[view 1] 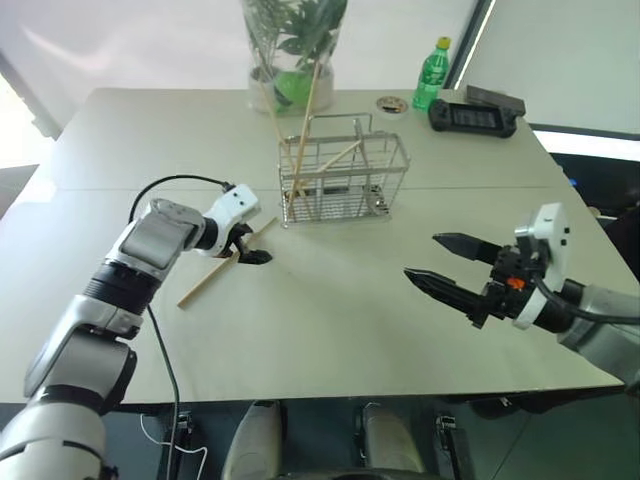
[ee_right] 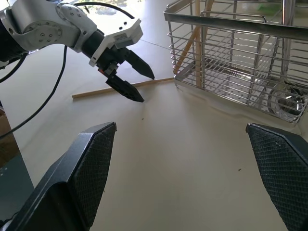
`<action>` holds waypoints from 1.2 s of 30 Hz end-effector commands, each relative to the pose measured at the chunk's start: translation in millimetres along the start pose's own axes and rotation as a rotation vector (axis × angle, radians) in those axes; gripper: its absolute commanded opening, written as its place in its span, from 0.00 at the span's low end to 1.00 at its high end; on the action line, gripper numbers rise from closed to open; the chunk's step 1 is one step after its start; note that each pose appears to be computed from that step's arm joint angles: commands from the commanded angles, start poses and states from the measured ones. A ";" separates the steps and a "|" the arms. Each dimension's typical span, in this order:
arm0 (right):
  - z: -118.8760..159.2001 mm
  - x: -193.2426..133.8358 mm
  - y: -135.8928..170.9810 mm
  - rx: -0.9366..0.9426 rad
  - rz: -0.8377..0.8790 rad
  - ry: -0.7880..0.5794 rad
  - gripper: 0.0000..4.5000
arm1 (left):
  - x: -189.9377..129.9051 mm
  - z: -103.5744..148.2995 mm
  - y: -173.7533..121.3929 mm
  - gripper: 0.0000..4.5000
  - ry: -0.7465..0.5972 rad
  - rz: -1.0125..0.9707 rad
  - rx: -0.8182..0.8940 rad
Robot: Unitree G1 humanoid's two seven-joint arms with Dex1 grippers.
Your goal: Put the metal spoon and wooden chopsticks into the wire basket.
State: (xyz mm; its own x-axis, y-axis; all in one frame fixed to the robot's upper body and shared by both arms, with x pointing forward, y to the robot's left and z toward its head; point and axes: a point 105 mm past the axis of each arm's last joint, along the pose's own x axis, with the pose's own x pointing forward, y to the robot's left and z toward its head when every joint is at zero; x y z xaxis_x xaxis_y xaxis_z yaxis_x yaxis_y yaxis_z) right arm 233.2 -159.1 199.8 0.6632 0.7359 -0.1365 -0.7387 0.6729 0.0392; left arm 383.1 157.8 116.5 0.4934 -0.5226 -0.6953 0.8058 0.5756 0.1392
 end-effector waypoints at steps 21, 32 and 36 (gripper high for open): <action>5.3 -3.4 11.0 -0.040 0.066 0.004 1.00 | -15.8 21.9 28.0 0.01 -0.111 0.125 -0.181; 5.2 -4.6 6.5 -0.049 0.067 0.010 1.00 | -68.4 17.7 76.4 0.01 -0.228 0.366 -0.331; 5.9 -4.9 4.9 -0.051 0.064 0.007 1.00 | -103.9 76.1 65.2 0.01 -0.535 0.323 -0.211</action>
State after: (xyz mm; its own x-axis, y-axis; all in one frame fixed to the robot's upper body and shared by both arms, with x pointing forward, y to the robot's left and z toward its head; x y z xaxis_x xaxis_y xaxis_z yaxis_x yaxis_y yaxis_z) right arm 227.3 -158.3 196.7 0.6100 0.7750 -0.1652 -0.7809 0.6234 0.0407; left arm 411.7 219.9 188.0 0.8048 -0.4180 -0.4215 0.4735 0.8802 0.0313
